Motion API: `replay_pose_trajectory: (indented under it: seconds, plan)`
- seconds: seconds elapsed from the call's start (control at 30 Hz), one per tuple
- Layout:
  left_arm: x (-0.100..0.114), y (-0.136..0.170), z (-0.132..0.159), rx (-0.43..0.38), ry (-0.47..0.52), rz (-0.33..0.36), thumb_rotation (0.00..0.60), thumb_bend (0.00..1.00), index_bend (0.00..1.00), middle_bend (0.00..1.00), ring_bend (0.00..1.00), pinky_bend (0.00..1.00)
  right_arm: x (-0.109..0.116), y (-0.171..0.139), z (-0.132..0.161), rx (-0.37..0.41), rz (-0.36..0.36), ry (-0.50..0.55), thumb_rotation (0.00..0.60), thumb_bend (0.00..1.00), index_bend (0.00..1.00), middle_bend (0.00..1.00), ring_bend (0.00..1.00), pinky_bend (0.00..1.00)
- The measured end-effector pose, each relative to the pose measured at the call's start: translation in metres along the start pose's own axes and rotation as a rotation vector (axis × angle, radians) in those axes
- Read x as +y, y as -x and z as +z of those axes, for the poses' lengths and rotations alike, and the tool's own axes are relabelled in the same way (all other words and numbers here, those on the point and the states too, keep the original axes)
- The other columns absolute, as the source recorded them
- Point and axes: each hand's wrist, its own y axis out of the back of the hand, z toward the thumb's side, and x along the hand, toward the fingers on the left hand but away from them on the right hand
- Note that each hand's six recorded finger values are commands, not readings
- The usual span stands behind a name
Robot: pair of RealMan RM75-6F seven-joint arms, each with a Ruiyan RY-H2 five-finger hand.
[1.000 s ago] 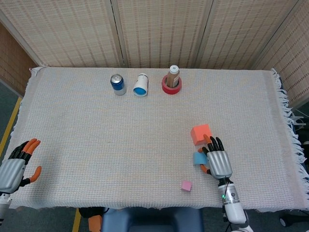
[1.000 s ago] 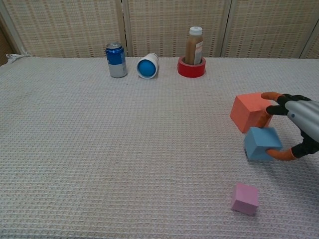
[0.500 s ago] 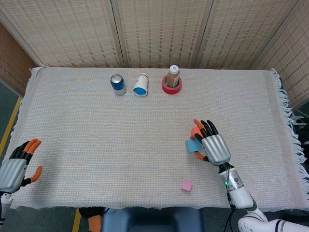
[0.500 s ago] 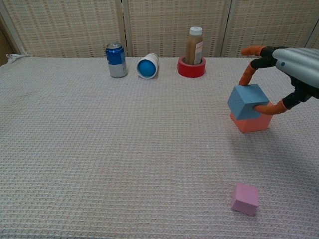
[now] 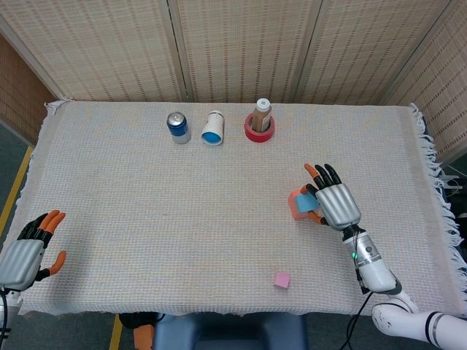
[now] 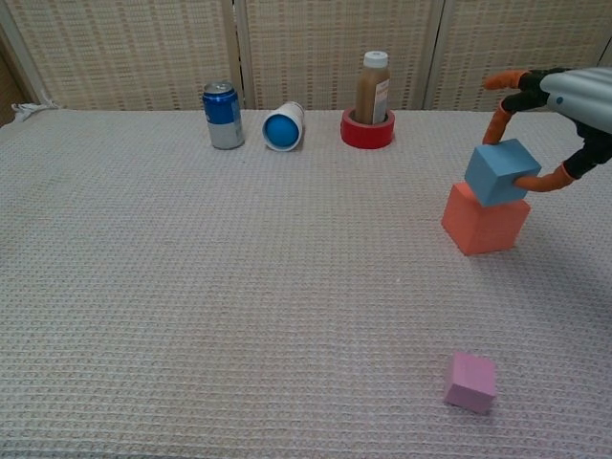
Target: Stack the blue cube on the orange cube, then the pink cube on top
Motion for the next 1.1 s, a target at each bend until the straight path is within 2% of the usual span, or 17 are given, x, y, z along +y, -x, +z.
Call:
replay_pose_trajectory:
  seconds: [0.27, 1.1]
  plan:
    - [-0.003, -0.002, -0.001, 0.012, -0.009, -0.009, 0.6, 0.46, 0.0, 0.0, 0.0, 0.11, -0.009, 0.011, -0.014, -0.026, 0.007, -0.002, 0.6, 0.19, 0.58, 0.0, 0.0, 0.0]
    - [-0.006, -0.002, 0.0, 0.009, -0.006, -0.028, 0.6, 0.46, 0.0, 0.0, 0.0, 0.11, -0.017, 0.016, -0.015, -0.019, 0.008, -0.014, 0.6, 0.19, 0.59, 0.0, 0.0, 0.0]
